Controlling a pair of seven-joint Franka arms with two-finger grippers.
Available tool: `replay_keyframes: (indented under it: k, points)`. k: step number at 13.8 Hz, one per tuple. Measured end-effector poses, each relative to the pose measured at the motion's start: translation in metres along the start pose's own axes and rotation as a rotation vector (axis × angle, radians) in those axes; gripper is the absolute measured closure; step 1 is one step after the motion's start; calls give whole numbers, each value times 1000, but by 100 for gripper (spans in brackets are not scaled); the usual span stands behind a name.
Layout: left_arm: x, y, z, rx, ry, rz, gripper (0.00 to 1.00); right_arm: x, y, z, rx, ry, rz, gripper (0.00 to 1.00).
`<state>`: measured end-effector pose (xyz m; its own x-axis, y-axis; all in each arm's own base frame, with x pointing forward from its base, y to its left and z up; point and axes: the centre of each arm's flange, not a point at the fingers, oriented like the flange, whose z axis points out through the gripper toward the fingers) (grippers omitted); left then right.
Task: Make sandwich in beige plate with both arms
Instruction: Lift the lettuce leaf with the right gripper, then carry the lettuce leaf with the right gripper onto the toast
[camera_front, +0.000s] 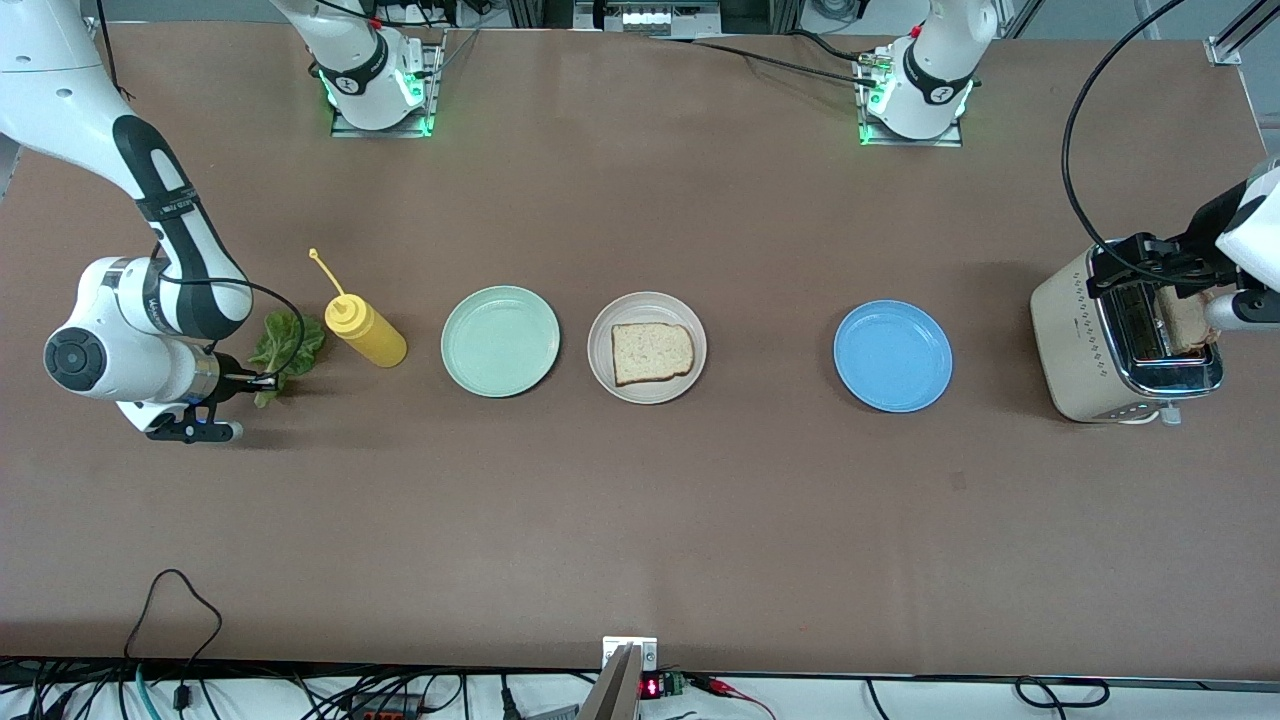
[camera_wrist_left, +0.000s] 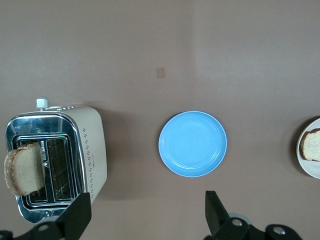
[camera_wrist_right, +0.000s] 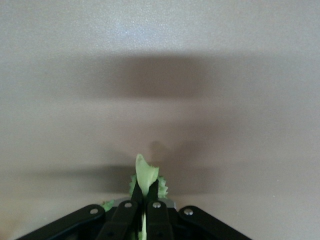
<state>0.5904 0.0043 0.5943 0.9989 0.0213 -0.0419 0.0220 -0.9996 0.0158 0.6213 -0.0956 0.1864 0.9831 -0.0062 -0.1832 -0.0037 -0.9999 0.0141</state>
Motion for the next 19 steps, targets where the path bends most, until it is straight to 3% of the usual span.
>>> replay_keyframes:
  k: [7, 11, 19]
  points:
    - [0, 1, 0, 0, 0, 1, 0, 3, 5, -35, -18, 51, -22, 96]
    - [0, 1, 0, 0, 0, 2, 0, -11, -10, -91, -33, 15, -41, 96]
    - [0, 1, 0, 0, 1, 2, 0, -50, -61, -263, 142, -102, -25, 96]
